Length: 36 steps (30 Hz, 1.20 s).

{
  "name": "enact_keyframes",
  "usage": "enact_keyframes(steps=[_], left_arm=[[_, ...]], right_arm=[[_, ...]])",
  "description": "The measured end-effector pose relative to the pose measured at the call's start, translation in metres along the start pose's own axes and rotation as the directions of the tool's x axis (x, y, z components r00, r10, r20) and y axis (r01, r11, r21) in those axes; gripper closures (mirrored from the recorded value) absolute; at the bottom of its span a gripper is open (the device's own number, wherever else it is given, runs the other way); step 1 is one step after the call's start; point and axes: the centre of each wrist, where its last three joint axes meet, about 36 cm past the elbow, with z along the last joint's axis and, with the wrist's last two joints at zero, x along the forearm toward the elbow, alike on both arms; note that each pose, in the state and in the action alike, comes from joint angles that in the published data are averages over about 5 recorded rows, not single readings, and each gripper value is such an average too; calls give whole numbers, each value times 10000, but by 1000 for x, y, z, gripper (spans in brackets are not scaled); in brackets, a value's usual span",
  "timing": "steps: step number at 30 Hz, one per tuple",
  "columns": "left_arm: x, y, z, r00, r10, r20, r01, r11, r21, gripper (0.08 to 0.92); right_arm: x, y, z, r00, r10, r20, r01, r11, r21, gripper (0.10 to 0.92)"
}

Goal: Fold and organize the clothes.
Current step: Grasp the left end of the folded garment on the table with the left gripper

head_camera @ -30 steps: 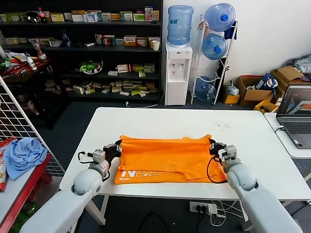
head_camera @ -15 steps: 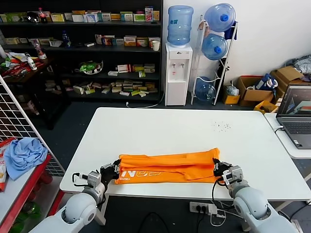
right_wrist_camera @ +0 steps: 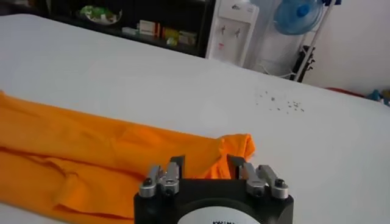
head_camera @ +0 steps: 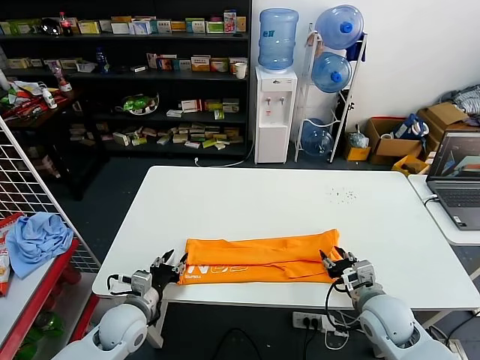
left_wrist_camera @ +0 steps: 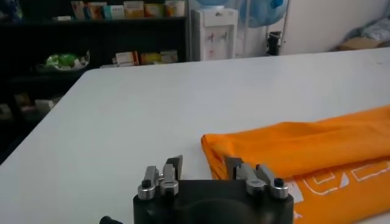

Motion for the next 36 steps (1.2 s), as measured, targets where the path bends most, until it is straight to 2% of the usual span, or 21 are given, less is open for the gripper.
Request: enact_keyframes(steps=[6, 10, 20, 25, 36], left_arm=[[-6, -4, 2, 9997, -125, -223, 140, 9976, 674, 234], [-11, -5, 0, 9994, -301, -149, 313, 9954, 901, 182], [-13, 7, -15, 9936, -1029, 475, 1008, 9938, 463, 177], [-7, 7, -23, 9928, -973, 698, 917, 9926, 794, 177], [-1, -6, -23, 9994, -257, 232, 213, 9852, 1701, 177]], right_arm=[[4, 3, -2, 10000, 27, 50, -27, 10000, -42, 234], [6, 2, -2, 10000, 36, 68, -35, 10000, -37, 203], [8, 2, -2, 10000, 22, 77, -21, 10000, -56, 199], [9, 3, 0, 10000, 24, 26, -24, 10000, -66, 200], [11, 0, 4, 9999, 73, -69, -74, 9999, -134, 200]])
